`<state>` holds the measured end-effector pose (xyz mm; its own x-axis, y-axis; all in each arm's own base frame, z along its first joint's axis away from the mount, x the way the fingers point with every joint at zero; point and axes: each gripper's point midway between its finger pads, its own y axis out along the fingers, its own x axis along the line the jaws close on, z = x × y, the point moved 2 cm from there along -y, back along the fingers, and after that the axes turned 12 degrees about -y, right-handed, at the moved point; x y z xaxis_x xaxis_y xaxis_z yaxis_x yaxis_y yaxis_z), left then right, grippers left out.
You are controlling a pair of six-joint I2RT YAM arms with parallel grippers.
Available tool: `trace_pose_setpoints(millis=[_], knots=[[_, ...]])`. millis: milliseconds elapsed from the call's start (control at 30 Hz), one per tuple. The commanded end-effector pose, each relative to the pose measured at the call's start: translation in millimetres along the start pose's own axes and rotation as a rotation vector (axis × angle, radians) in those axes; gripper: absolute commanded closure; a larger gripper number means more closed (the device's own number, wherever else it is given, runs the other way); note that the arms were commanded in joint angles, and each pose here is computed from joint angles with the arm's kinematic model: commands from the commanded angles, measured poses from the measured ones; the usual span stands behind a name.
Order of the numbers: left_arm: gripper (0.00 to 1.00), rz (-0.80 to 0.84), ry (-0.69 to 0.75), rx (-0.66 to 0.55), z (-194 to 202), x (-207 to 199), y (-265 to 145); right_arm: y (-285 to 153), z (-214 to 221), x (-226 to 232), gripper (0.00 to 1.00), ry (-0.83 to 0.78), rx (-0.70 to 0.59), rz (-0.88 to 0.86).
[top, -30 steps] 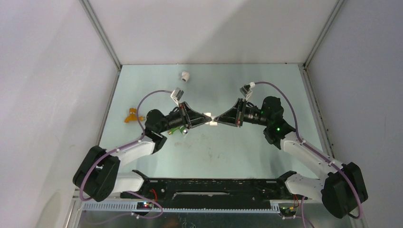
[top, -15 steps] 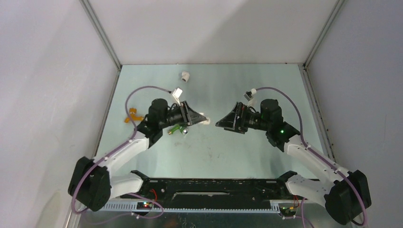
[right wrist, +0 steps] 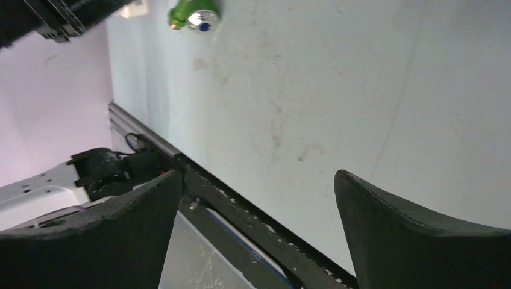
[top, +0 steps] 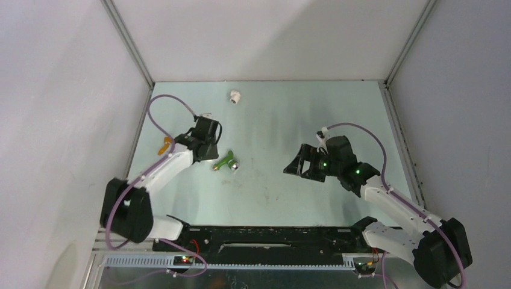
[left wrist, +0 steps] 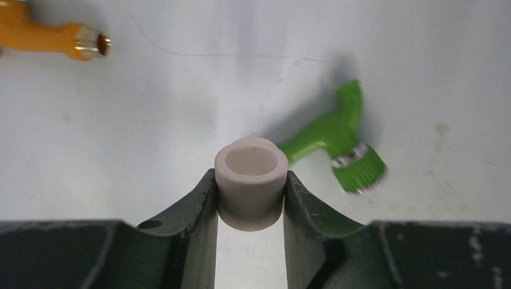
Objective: Install the water faucets
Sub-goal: Move the water faucet to the center of the board.
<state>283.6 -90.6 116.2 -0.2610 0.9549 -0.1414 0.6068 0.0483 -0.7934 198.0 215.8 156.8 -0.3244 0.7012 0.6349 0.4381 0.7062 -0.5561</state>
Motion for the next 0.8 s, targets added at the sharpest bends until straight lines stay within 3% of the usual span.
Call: trace_pose_setpoints(millis=[0,200,367,767], knots=[[1.00,-0.157,0.016,-0.011,-27.2,15.7,24.3,-0.1,5.3,-21.0,0.01,-0.002,-0.057,0.084],[1.00,-0.149,0.026,0.092,-31.4,-2.4,66.9,-7.4,16.4,-23.5,0.01,-0.036,-0.014,0.074],[1.00,-0.058,0.015,0.221,-6.5,-22.6,86.4,-7.2,22.8,-27.7,0.01,0.001,0.033,0.067],[1.00,0.150,-0.045,0.390,74.4,-85.7,60.3,14.3,29.9,-27.4,0.01,0.073,0.114,0.021]])
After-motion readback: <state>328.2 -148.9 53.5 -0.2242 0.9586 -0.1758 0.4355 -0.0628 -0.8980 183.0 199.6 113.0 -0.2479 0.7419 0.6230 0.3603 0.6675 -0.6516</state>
